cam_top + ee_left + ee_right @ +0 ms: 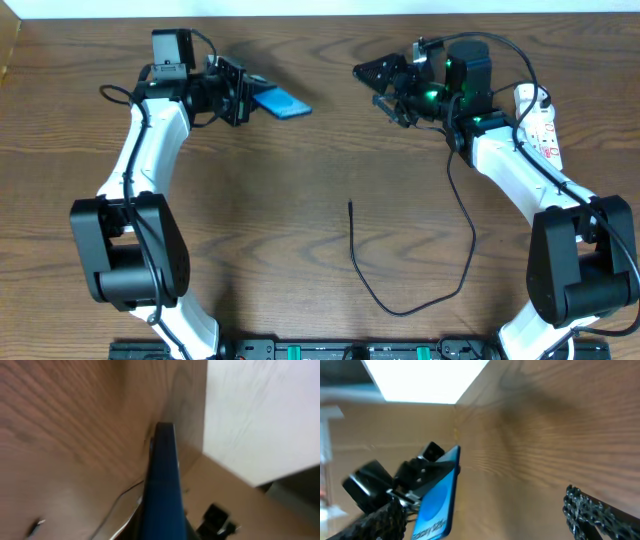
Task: Plug charger to phone and switch on socket
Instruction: 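Move the right gripper down toward the black cable's connector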
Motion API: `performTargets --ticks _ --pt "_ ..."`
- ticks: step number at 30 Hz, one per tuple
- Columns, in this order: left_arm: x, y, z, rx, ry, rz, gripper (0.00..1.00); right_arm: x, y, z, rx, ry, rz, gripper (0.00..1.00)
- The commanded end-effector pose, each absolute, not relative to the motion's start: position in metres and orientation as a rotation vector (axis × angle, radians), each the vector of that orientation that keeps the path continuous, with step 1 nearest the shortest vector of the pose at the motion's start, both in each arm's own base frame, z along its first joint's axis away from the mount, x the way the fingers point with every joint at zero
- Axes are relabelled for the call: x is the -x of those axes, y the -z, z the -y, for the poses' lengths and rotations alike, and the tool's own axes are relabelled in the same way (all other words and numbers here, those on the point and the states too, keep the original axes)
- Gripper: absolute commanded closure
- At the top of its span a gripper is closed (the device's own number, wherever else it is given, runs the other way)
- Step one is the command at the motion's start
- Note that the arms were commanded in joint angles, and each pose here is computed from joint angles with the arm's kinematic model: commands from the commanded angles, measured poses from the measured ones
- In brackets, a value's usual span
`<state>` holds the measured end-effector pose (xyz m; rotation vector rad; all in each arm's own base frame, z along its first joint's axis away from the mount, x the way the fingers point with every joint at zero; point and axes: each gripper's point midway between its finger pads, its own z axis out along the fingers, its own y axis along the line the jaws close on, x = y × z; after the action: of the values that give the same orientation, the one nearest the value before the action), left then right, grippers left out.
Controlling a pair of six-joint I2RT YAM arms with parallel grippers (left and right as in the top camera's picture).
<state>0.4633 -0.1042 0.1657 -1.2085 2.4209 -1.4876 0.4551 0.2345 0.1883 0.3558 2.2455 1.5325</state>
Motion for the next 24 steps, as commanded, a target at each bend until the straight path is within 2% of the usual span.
performTargets --ticks 1,7,14,24 --pt "-0.448 -0.183 0.108 0.844 1.537 -2.471 0.93 -0.457 -0.190 -0.234 -0.194 -1.412 -2.225 0.01" --pt "-0.433 -0.173 0.103 0.724 1.487 -2.538 0.93 -0.460 -0.171 -0.223 -0.216 -1.167 -2.343 0.01" --pt "-0.424 -0.168 0.094 0.644 1.453 -2.566 0.93 -0.456 -0.170 -0.203 -0.181 -0.612 -2.489 0.01" --pt "-0.421 -0.184 0.093 0.553 1.593 -2.494 0.93 -0.394 -0.144 -0.226 -0.071 -0.394 -2.705 0.01"
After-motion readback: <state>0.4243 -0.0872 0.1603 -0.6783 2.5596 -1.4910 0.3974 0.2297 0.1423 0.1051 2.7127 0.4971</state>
